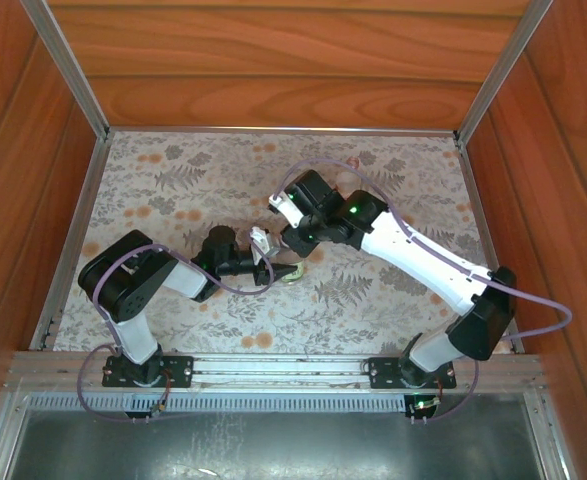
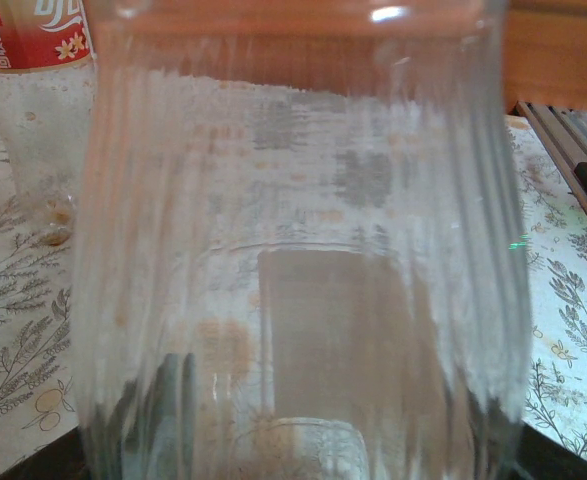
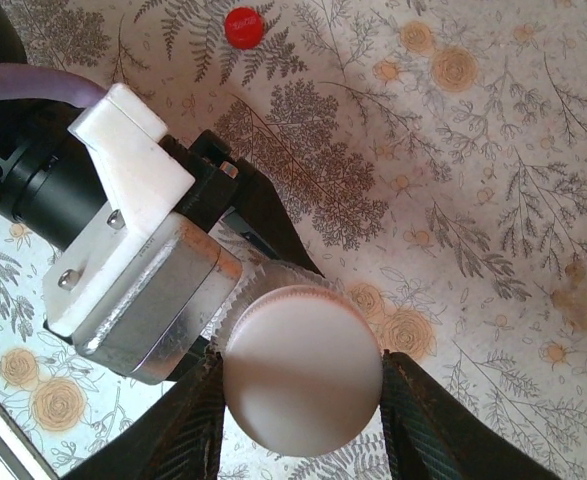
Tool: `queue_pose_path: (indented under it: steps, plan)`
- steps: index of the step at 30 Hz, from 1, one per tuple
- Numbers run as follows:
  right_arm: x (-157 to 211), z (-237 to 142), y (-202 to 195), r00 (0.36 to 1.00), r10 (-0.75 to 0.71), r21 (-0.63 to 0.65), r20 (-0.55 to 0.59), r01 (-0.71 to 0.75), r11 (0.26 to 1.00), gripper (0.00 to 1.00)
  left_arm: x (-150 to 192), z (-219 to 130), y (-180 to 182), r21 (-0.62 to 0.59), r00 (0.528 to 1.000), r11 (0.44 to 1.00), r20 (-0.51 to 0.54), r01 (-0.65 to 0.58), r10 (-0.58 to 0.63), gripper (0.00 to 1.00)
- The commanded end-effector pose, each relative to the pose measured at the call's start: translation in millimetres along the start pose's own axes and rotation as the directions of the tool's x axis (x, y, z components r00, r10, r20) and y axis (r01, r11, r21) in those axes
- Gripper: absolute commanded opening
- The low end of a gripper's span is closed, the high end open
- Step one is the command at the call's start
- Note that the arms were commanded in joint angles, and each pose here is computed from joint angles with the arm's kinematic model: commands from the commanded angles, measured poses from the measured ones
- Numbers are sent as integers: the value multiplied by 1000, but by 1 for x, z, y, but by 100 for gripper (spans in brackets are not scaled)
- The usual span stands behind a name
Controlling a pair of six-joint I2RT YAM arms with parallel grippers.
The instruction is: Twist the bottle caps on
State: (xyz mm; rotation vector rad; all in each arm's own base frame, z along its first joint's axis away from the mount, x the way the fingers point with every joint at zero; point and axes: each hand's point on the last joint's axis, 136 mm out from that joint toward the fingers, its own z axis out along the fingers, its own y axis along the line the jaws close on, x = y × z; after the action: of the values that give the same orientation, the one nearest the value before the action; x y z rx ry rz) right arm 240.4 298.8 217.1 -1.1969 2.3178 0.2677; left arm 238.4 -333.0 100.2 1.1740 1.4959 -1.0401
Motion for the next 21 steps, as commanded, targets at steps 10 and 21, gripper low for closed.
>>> queue_pose_path:
  steps: [10,21]
  plan:
    - [19,5,2,988,38,-20,-152,-42,999,44,-2,4,-4,27,1000,1000,6,-13,13,59]
    - [29,13,-1,981,54,4,-185,-55,999,43,-2,4,-2,16,1000,1000,1,-2,2,59]
